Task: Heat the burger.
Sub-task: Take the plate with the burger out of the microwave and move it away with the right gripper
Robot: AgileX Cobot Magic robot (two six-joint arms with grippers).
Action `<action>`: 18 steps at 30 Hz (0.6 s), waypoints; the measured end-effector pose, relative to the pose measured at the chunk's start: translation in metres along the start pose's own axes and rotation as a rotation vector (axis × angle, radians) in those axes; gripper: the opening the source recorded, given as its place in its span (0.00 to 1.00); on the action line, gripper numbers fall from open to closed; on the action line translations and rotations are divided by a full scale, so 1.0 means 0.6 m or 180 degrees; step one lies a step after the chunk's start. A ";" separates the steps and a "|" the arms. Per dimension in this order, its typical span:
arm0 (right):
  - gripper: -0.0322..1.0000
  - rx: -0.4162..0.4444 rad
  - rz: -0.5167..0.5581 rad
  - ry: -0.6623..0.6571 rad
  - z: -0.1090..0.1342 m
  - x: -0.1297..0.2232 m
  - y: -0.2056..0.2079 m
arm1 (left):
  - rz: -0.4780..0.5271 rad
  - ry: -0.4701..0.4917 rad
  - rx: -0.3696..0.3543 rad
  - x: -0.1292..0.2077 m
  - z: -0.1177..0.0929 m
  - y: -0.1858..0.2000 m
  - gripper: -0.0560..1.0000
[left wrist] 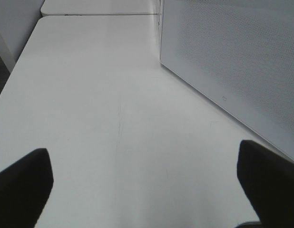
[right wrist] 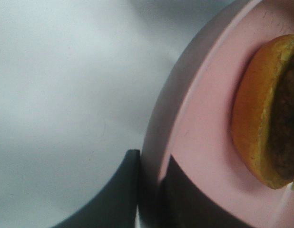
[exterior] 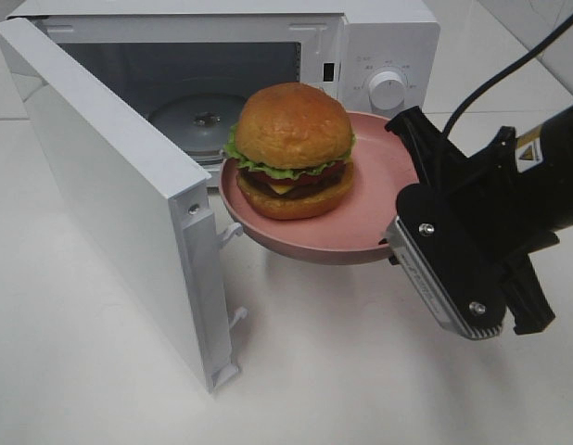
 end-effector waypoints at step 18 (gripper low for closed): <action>0.12 0.0207 0.0326 -0.0519 0.094 0.008 0.073 | 0.0000 0.0000 0.0000 0.000 0.000 0.000 0.97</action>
Point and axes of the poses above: a point on each arm's last joint axis where the gripper is mounted, y pointing back along that axis away from the gripper, z along the wrist's bending axis when the last joint is at zero, x = y × z, the point moved 3 cm from there along -y, pointing out along that axis toward the gripper, and after that the axes turned 8 degrees about y, right-handed, at the moved point
